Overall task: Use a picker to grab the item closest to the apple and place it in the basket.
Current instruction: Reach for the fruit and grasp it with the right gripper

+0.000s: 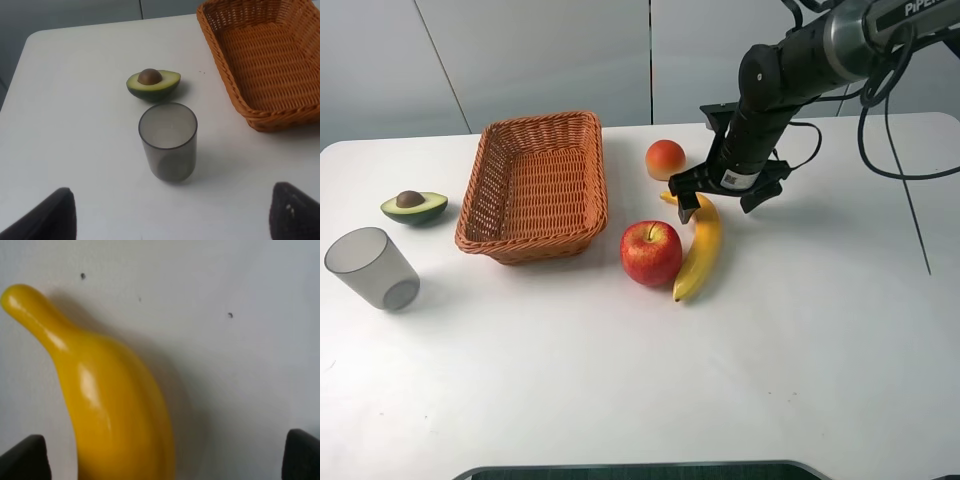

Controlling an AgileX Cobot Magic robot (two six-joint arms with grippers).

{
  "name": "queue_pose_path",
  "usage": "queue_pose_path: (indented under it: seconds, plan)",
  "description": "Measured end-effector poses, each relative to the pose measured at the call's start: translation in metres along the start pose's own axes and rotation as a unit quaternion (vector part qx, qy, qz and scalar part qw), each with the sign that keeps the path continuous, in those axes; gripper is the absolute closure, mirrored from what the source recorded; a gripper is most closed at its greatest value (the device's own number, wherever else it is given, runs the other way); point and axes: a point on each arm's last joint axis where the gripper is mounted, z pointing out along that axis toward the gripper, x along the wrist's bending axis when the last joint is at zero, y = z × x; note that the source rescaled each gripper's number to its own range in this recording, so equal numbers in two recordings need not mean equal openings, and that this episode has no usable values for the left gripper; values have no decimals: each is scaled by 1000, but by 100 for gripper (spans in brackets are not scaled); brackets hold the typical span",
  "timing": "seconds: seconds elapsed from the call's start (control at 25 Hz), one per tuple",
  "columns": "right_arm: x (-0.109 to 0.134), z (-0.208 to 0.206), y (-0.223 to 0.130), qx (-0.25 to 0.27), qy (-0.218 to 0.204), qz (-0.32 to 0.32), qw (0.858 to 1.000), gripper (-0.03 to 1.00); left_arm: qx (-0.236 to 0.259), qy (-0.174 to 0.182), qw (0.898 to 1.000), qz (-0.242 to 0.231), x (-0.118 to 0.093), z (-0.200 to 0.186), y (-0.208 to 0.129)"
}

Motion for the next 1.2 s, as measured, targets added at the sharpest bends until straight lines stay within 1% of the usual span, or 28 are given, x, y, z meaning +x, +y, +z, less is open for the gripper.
queue_pose_path:
  seconds: [0.28, 0.6, 0.8, 1.12, 1.16, 1.2]
  plan:
    - [0, 0, 0, 1, 0, -7, 1000, -3, 0, 0, 1000, 0, 0, 0, 0]
    - [-1, 6, -3, 15, -2, -8, 1000, -3, 0, 0, 1000, 0, 0, 0, 0]
    - [-6, 6, -4, 23, -20, -31, 999, -3, 0, 0, 1000, 0, 0, 0, 0]
    - [-10, 6, -4, 26, -26, -35, 999, -3, 0, 0, 1000, 0, 0, 0, 0]
    - [-10, 6, -4, 26, -26, -35, 999, 0, 0, 0, 1000, 0, 0, 0, 0]
    - [-10, 6, -4, 26, -26, -35, 999, 8, 0, 0, 1000, 0, 0, 0, 0]
